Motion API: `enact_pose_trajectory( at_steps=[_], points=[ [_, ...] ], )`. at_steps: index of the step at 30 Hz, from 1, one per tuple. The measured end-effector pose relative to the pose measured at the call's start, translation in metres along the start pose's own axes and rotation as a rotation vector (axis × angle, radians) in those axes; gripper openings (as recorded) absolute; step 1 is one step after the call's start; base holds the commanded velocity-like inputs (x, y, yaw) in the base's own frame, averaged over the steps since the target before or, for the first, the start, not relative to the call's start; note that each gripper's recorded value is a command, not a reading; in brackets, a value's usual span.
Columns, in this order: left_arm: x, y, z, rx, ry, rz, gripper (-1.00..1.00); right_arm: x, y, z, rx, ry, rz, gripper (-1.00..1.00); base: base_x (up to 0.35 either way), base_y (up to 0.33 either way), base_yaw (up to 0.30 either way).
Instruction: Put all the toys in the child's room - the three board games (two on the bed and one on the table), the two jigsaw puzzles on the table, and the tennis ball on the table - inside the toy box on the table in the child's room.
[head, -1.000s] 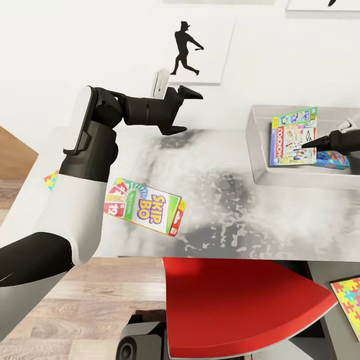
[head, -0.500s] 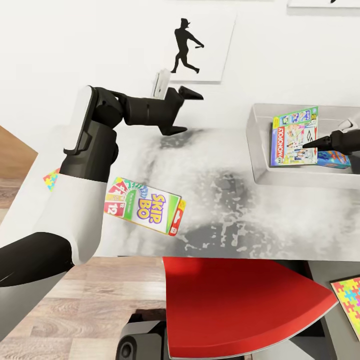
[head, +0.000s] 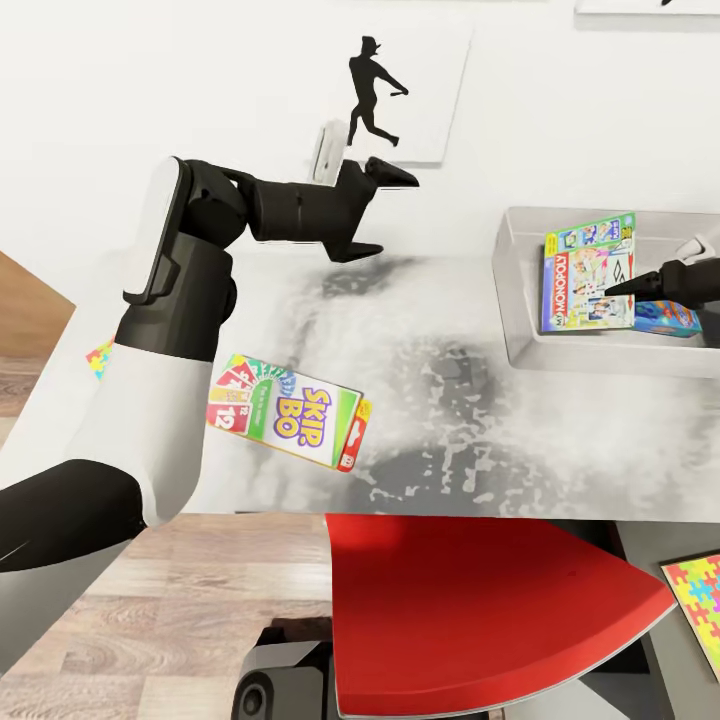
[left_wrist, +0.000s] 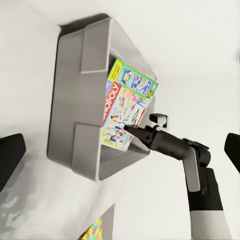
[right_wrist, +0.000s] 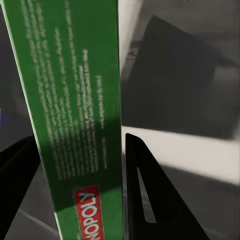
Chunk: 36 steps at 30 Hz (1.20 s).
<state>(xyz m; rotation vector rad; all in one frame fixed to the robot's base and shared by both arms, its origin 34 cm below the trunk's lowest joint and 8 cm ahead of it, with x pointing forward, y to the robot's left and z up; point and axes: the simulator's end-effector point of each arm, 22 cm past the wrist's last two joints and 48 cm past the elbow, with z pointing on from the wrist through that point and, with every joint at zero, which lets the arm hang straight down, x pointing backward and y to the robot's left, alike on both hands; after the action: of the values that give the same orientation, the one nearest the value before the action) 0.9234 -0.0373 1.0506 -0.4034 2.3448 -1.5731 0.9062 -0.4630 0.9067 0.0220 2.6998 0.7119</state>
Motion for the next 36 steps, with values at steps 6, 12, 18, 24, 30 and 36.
enact_pose_trajectory(
  at_steps=[6,12,18,24,30,36],
  points=[
    [-0.001,-0.020,-0.004,0.034,0.002,0.023,1.00,-0.001,0.001,0.000,-0.001,-0.001,-0.003,-1.00,0.000,0.000,0.000],
    [0.000,-0.029,-0.004,0.042,0.006,0.041,1.00,-0.001,0.001,0.000,-0.001,-0.001,-0.003,-1.00,0.000,0.000,0.000],
    [0.002,-0.031,-0.003,0.042,0.012,0.051,1.00,-0.001,0.001,0.000,-0.001,-0.001,-0.004,-1.00,0.000,0.000,0.000],
    [0.003,-0.029,-0.001,0.039,0.016,0.052,1.00,0.001,-0.001,0.004,0.000,0.004,-0.001,-1.00,0.000,0.000,0.000],
    [0.003,-0.023,0.002,0.036,0.020,0.046,1.00,0.003,-0.005,0.008,0.002,0.011,0.002,-1.00,0.000,0.000,0.000],
    [0.003,-0.016,0.005,0.032,0.024,0.039,1.00,0.006,-0.008,0.014,0.003,0.019,0.006,-1.00,0.000,0.000,0.000]
  ],
)
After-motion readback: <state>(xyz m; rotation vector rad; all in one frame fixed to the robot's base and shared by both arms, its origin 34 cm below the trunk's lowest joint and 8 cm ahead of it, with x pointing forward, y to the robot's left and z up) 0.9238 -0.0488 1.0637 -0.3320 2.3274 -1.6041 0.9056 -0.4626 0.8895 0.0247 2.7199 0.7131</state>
